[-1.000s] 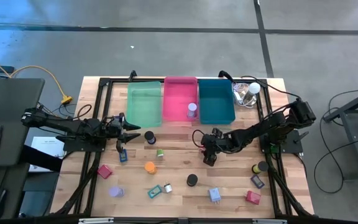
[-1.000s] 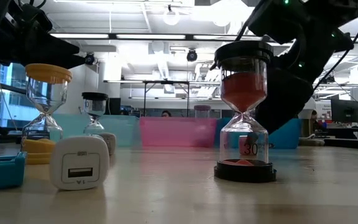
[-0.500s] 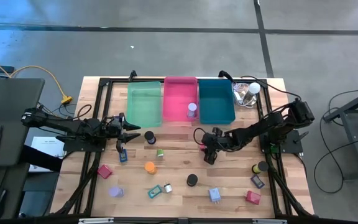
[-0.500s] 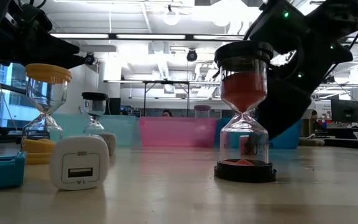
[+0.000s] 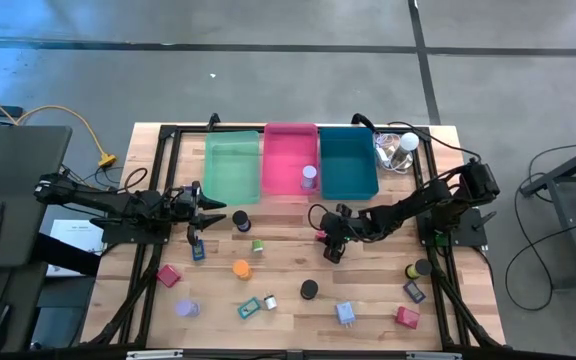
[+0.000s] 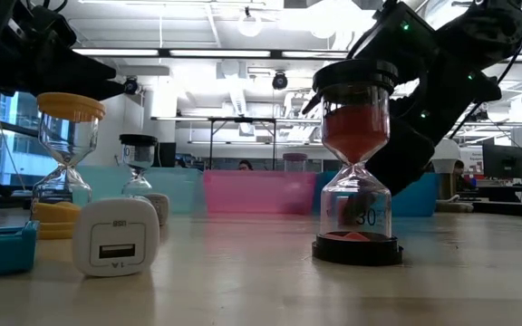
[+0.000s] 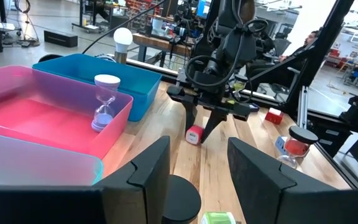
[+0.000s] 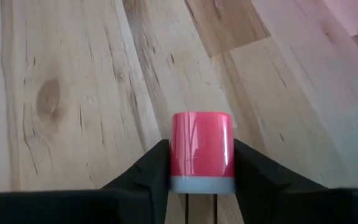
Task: Pick & Place Office items
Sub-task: Put the pink charger adapter into the blue bin
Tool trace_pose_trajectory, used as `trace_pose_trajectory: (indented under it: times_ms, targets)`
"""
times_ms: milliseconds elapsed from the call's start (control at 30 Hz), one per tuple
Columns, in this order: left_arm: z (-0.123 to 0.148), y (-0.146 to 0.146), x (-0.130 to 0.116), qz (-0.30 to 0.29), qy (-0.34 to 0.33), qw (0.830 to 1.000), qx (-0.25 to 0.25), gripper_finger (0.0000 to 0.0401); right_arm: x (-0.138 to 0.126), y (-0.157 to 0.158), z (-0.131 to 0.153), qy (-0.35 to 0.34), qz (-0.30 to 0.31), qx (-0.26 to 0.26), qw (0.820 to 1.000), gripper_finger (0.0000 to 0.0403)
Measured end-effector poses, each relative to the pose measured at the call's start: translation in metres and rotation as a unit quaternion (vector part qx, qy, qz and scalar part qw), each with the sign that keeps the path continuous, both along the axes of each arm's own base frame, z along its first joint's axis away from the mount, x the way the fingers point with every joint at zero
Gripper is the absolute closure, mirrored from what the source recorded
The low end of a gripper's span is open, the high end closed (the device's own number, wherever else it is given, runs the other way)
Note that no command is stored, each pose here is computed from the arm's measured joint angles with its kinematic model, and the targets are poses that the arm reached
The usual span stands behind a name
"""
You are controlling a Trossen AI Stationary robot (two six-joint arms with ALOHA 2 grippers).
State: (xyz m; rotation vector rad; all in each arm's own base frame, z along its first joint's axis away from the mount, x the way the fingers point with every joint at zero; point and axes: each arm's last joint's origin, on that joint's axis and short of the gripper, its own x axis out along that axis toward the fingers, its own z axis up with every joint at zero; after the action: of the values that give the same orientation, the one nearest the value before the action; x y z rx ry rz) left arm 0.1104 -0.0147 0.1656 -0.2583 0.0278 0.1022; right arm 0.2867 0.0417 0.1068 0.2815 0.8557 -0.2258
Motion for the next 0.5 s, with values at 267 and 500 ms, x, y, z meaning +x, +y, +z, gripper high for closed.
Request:
trace_pose_trajectory:
  times_ms: [267,500]
  targets:
    - [0.000,0.000,0.000,0.000,0.000,1.000,0.000,0.0245,-0.009,-0.001,0.014,0.010,-0.005,0.018,1.000,0.0278]
    - [-0.001,0.000,0.000,-0.002,0.004,1.000,0.001,0.0245,-0.016,-0.002,0.048,0.019,-0.007,0.006,1.000,0.0278]
